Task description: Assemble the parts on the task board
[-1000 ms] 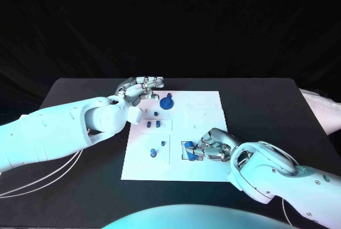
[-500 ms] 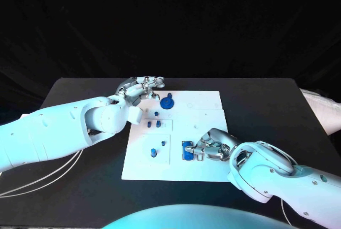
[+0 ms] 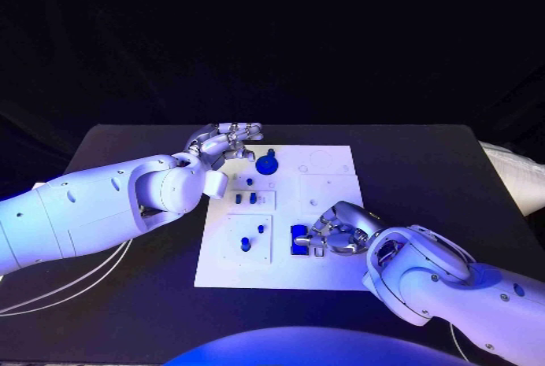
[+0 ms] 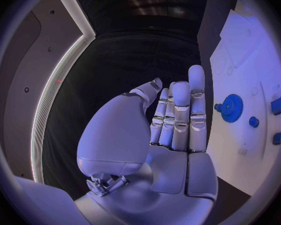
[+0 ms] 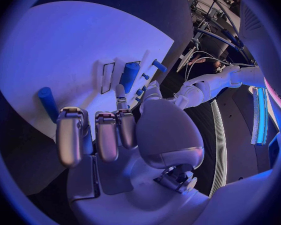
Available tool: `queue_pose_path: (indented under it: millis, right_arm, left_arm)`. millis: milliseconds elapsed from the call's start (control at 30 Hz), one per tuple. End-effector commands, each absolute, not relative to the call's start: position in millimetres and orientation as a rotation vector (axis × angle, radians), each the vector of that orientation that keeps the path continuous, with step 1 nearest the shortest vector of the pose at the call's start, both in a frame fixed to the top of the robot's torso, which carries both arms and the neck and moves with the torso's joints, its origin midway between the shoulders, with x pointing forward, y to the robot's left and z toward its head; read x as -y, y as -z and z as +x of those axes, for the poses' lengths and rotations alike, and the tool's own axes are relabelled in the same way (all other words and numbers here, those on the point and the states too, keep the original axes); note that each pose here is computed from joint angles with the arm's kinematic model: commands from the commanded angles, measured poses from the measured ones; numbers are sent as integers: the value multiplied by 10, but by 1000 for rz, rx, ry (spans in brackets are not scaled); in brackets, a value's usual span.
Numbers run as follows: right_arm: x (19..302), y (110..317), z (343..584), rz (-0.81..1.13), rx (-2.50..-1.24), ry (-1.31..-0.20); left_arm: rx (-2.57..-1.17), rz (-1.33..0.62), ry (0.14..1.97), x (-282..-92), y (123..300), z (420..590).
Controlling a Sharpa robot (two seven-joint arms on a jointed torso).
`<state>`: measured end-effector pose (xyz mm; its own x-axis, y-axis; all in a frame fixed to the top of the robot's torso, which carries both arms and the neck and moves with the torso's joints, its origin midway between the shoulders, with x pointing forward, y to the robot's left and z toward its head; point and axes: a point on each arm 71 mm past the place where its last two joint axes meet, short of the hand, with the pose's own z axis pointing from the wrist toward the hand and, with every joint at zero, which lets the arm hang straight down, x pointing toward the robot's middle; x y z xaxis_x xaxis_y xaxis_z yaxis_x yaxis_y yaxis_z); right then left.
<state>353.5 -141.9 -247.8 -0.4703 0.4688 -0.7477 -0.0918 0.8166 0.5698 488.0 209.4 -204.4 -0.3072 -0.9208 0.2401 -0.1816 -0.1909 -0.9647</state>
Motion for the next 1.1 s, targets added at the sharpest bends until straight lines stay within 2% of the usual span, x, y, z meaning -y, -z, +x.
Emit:
queue_pose_path:
  millis: [33, 300, 467, 800, 1100]
  right_arm:
    - [1398, 2447, 3527, 210, -1918, -654]
    - [1444, 2407, 3524, 205, -1872, -646]
    - [1652, 2323, 3497, 287, -1874, -643]
    - [2185, 2262, 3481, 236, -1901, -481]
    - [2344, 2369, 3471, 185, -1932, -398]
  left_arm:
    - [-1468, -1299, 1577, -2068, 2031, 4873]
    - [-1468, -1298, 1579, -2067, 2031, 4873]
    - [-1466, -1298, 1576, -2081, 2031, 4872]
    - [-1466, -1299, 1575, -2107, 2023, 4847]
    - [-1467, -1300, 1574, -2114, 2024, 4845]
